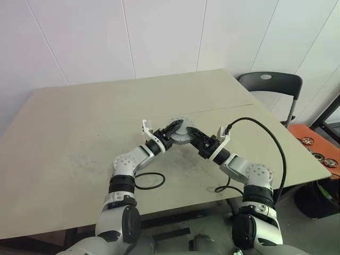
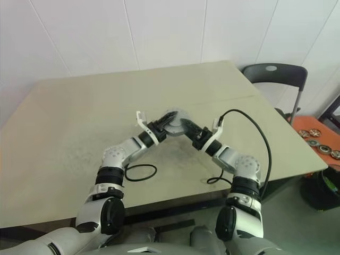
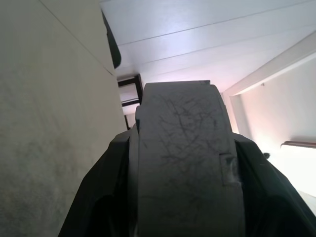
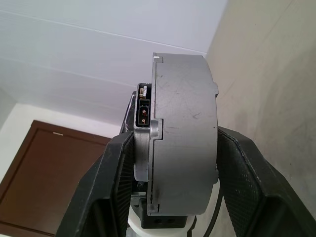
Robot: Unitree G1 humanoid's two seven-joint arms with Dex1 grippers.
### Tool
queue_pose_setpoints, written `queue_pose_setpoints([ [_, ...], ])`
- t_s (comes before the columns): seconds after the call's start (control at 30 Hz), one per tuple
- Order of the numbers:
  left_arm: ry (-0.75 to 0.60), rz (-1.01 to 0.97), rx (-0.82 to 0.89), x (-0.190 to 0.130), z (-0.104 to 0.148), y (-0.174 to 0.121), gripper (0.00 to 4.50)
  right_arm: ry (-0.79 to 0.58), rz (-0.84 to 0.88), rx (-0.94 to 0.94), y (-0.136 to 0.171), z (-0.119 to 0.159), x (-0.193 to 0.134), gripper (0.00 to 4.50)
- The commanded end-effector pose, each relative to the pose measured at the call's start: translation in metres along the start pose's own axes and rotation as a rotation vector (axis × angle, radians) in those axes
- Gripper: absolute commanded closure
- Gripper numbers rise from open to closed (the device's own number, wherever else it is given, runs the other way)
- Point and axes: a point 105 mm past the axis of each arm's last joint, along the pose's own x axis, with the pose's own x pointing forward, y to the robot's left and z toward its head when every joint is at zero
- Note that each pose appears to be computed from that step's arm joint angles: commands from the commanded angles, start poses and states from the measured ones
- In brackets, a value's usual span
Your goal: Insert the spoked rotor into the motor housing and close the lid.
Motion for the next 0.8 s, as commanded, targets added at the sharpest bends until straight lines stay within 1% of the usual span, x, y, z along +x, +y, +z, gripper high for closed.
queue_pose_setpoints([
  [0.03, 0.064, 0.028, 0.063, 0.003, -0.008, 0.001, 2.36, -0.017, 0.118, -0.055, 0.029, 0.009, 0.008, 2.36],
  [0.17, 0.065, 0.0, 0.071, 0.003, -0.009, -0.004, 2.36, -0.016, 0.11, -0.055, 0.027, 0.009, 0.008, 2.36],
  [0.33, -0.053, -0.162, 0.008, 0.002, 0.012, -0.032, 2.36, -0.047, 0.074, -0.086, 0.023, 0.015, 0.01, 2.36],
  [0.4, -0.076, -0.155, -0.017, 0.001, 0.016, -0.03, 2.36, -0.071, 0.042, -0.104, 0.02, 0.02, 0.01, 1.66],
  [0.5, -0.112, -0.157, -0.042, 0.0, 0.019, -0.027, 2.36, -0.088, 0.019, -0.118, 0.017, 0.023, 0.011, 0.81],
  [0.57, -0.15, -0.164, -0.042, -0.001, 0.025, -0.028, 2.36, -0.086, 0.004, -0.131, 0.015, 0.023, 0.013, 0.16],
  [0.6, -0.172, -0.164, -0.047, -0.002, 0.028, -0.028, 2.36, -0.079, 0.0, -0.143, 0.014, 0.022, 0.013, 0.04],
  [0.67, -0.232, -0.15, -0.035, -0.003, 0.038, -0.027, 2.36, -0.054, 0.024, -0.153, 0.018, 0.016, 0.015, 0.04],
  [0.8, -0.44, -0.097, -0.015, -0.015, 0.074, -0.022, 2.36, -0.034, 0.043, -0.167, 0.022, 0.012, 0.015, 0.04],
])
